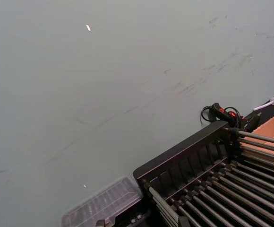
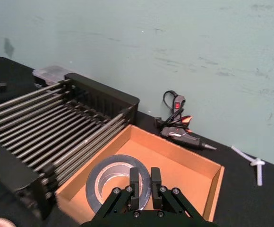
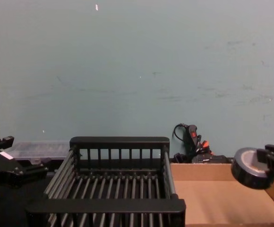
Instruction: Pick up the white tape and place it into the black box , Pick up the silver tape and place it into the brown box.
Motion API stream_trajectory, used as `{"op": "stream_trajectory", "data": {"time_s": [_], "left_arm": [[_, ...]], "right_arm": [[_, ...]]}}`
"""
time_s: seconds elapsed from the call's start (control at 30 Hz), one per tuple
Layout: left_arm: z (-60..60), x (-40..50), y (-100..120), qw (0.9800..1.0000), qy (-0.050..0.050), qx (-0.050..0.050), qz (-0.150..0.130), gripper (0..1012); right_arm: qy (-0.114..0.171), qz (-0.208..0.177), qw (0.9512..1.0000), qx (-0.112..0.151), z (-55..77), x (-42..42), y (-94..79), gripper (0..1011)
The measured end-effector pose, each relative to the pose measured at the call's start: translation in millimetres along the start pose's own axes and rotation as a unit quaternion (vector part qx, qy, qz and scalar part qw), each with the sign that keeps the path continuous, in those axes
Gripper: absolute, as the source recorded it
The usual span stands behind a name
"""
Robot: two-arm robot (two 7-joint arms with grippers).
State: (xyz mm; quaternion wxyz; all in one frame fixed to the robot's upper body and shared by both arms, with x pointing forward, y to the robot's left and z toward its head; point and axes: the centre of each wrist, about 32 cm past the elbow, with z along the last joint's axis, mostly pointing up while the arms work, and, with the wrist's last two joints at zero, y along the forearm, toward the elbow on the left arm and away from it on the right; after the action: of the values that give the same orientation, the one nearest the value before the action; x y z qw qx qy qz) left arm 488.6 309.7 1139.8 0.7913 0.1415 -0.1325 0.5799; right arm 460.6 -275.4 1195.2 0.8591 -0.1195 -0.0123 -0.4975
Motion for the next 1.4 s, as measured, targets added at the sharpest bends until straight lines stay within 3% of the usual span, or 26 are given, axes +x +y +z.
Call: {"op": "stream_trajectory", "data": {"time_s": [0.47,0.8,1.13,1.4], "left_arm": [[0.0,0.0,0,1.0,0.0,0.0,0.0,1002],[0.0,0.0,0,1.0,0.0,0.0,0.0,1001],[0.0,0.0,0,1.0,0.0,0.0,0.0,1001],[0.0,0.0,0,1.0,0.0,0.0,0.0,1001]], "right_arm": [[-0.012,-0.026,0.9992,-0.027,12.8,11.8,56.7,148],[0.006,-0.028,0.9978,-0.059,9.3,17.5,88.6,148],[0.013,-0.034,0.9953,-0.09,-1.3,18.7,102.1,148],[0.013,-0.035,0.9943,-0.099,-5.1,17.3,105.2,148]]}}
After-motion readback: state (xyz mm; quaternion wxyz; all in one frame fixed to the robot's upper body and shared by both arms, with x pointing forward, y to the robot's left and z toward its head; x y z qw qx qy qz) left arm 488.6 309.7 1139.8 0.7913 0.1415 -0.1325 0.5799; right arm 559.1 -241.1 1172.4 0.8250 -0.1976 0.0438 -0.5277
